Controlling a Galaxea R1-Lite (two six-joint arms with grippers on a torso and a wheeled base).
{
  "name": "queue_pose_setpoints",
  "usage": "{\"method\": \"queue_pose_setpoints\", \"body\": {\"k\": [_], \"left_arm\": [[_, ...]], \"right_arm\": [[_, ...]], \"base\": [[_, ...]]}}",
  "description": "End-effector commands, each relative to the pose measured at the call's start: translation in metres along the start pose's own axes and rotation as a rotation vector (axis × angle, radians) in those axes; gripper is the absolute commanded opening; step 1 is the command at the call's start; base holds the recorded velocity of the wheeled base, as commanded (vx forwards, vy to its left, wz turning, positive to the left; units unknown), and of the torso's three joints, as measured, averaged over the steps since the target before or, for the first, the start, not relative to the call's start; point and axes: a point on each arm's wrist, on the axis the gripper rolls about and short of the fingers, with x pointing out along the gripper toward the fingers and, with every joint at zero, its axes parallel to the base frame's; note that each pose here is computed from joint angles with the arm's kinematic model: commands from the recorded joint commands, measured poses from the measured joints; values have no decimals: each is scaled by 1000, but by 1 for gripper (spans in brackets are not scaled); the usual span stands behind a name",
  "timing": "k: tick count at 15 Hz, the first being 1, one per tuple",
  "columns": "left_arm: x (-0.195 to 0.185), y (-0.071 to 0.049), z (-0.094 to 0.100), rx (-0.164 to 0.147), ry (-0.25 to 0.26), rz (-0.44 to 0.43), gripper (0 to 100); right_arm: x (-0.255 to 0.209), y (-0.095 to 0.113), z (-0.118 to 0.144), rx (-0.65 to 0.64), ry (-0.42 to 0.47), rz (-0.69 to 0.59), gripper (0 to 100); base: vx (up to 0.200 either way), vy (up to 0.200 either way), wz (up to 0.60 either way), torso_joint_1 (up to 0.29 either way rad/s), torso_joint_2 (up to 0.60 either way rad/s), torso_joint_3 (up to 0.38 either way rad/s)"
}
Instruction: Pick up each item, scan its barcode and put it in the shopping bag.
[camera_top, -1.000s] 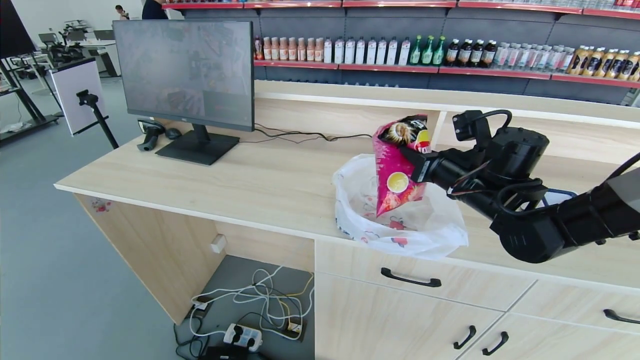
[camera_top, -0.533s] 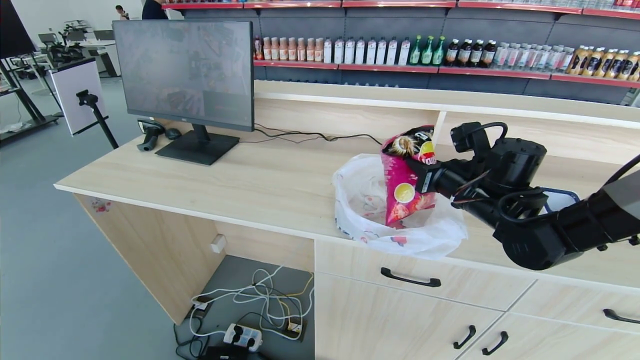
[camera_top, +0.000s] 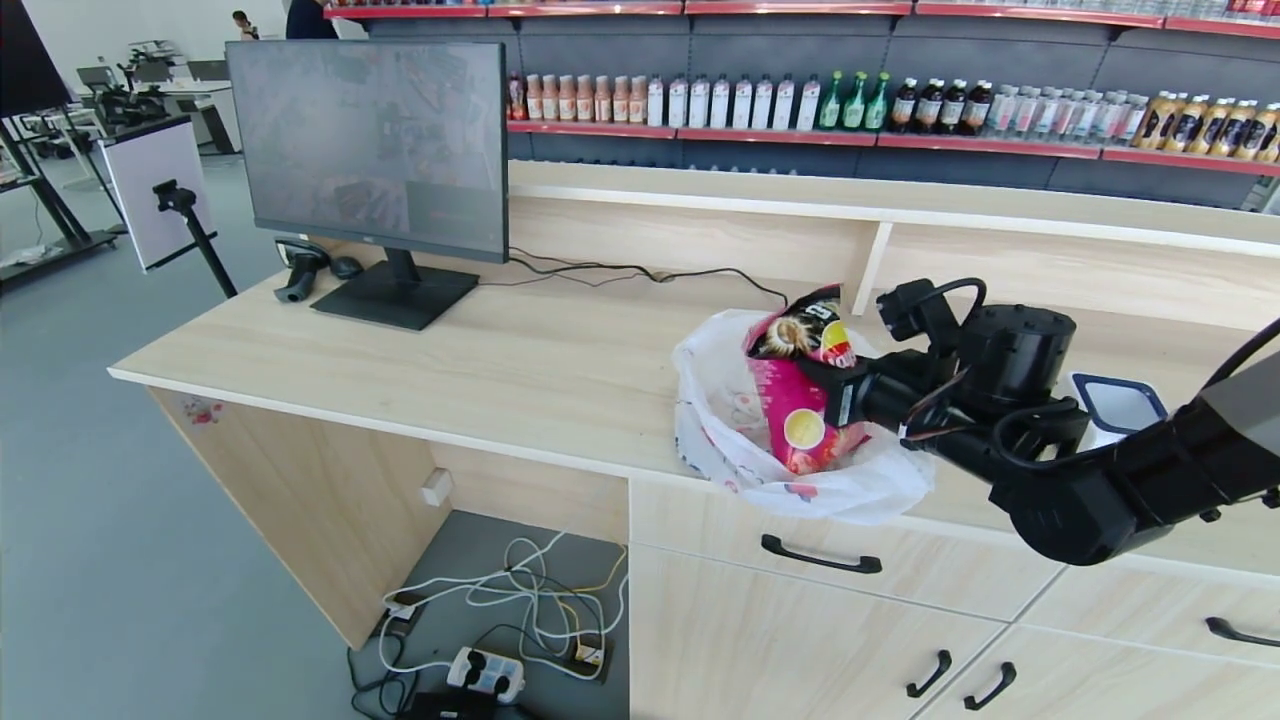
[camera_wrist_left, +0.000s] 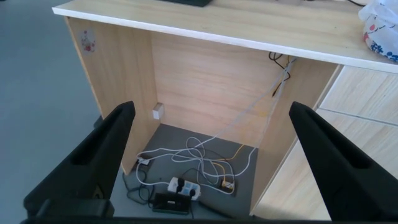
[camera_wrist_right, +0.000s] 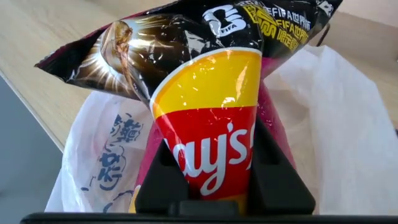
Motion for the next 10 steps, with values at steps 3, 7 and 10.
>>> {"method": "queue_pose_setpoints", "body": {"k": [3, 7, 10], "left_arm": [[0, 0, 0, 6, -1, 1, 100], [0, 0, 0, 14, -1, 1, 100], [0, 0, 0, 16, -3, 1, 100]], "right_arm": [[12, 1, -7, -9, 47, 23, 0], [18, 0, -10, -8, 48, 21, 0], [17, -1, -11, -1, 47, 16, 100]], "base": [[0, 0, 0, 0, 0, 0], [0, 0, 0, 0, 0, 0], [0, 0, 0, 0, 0, 0]]}}
